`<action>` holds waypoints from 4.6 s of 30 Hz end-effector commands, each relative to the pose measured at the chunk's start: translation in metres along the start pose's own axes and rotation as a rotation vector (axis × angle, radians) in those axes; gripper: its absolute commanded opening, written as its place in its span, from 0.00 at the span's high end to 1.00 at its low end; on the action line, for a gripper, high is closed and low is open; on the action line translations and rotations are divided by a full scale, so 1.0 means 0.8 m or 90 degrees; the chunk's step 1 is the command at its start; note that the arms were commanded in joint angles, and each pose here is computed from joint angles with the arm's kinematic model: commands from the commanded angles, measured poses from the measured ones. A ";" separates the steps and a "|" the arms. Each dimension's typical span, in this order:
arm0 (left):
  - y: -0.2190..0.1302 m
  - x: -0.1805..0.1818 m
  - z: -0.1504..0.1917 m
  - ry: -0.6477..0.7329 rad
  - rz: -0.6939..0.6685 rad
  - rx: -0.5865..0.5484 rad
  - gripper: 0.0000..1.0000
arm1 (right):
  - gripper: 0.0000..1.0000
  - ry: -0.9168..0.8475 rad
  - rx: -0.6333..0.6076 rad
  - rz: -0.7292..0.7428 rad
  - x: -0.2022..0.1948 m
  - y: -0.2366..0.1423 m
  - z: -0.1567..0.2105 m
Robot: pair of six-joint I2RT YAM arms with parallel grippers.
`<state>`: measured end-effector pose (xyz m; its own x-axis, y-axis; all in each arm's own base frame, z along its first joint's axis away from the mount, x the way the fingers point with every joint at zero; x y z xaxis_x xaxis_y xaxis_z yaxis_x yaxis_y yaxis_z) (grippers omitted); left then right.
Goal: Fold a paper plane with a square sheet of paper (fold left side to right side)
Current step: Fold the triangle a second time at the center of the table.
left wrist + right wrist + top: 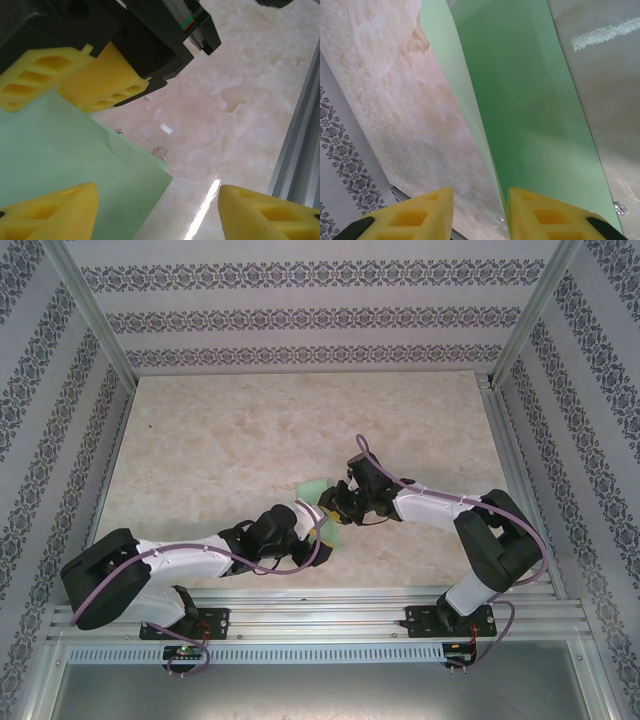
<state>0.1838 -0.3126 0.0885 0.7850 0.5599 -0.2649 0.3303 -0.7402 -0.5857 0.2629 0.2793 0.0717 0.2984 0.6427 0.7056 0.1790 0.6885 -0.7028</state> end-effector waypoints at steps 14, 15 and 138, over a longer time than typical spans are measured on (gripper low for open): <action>0.026 0.016 0.000 0.017 -0.102 0.044 0.59 | 0.66 -0.013 0.004 0.004 0.009 0.005 0.001; 0.026 0.017 0.000 0.017 -0.104 0.045 0.63 | 0.66 -0.013 0.005 0.005 0.009 0.005 0.001; 0.015 0.129 0.015 -0.144 -0.055 0.092 0.92 | 0.88 -0.144 0.044 0.259 -0.120 0.020 0.070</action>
<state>0.2559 -0.2641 0.0351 0.6049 0.6949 -0.3889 0.2670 -0.6371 -0.7230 0.2000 0.2594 0.0182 0.1223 0.8772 0.4643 0.0862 0.4566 -0.8855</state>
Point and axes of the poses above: each hand's point on the last joint's axis, 136 mm out from that joint toward the fingers, its own y axis out along the fingers, its own x axis along the line the jaws close on, z = x × y, the point moved 1 cm from there along -y, back along the fingers, and after that the axes turned 1 degree about y, right-handed, at the moved point
